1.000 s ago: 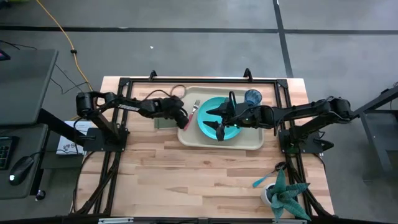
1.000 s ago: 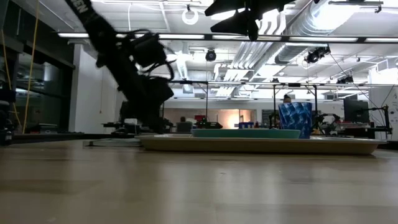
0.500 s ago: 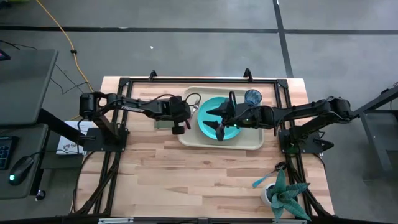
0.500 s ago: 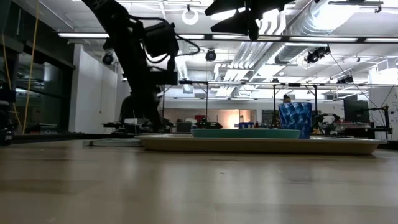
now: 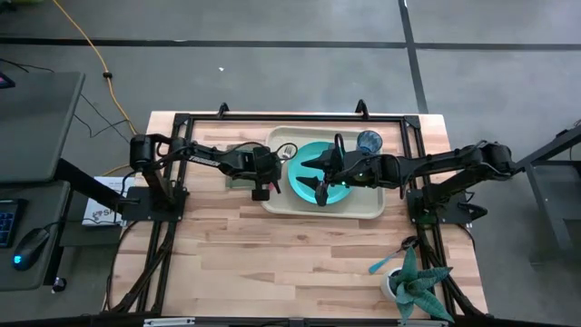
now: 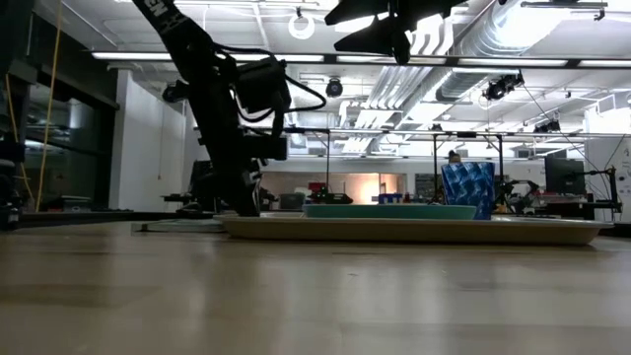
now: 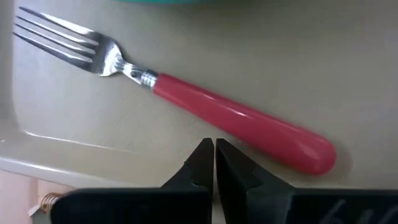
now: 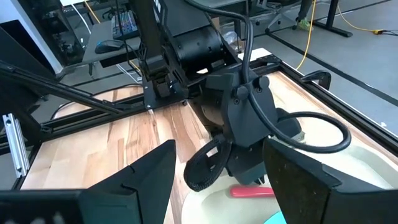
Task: Pick and place plate/cup/fork/spoon on tray
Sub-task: Put the pink fork on the gray table tray to the left of the light blue plate
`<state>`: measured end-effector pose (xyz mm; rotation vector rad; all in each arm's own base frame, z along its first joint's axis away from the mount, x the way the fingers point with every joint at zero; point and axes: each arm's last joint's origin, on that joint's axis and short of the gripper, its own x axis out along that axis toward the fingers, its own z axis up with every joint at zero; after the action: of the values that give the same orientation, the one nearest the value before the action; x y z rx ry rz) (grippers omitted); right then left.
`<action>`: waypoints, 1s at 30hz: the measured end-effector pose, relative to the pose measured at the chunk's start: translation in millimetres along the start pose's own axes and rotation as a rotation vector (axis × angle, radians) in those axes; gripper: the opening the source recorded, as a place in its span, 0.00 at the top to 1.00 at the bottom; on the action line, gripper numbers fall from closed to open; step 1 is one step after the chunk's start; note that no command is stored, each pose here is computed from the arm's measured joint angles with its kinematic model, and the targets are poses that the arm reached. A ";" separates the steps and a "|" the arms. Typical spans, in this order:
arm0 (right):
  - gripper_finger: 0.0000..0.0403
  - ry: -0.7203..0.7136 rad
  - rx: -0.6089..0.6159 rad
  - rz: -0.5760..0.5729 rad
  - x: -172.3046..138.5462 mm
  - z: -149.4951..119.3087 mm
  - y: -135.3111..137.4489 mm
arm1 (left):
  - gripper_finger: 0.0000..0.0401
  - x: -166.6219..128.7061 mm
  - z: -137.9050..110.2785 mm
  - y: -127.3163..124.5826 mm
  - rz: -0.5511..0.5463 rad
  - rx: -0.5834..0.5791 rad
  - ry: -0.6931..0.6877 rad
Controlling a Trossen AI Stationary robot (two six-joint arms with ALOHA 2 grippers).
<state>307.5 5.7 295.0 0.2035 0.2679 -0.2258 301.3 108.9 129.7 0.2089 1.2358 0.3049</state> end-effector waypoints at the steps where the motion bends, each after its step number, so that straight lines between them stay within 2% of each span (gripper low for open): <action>1: 0.42 0.000 0.000 0.000 0.0 0.0 0.0 | 1.00 1.2 -0.1 -0.8 -0.002 0.003 0.003; 30: 0.42 -0.001 0.000 0.000 0.0 0.1 0.0 | 1.00 -7.5 10.4 -39.2 -0.056 0.113 -0.038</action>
<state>307.5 5.7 295.1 0.2037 0.2668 -0.2257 313.4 69.6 127.2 0.2759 1.2198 0.1823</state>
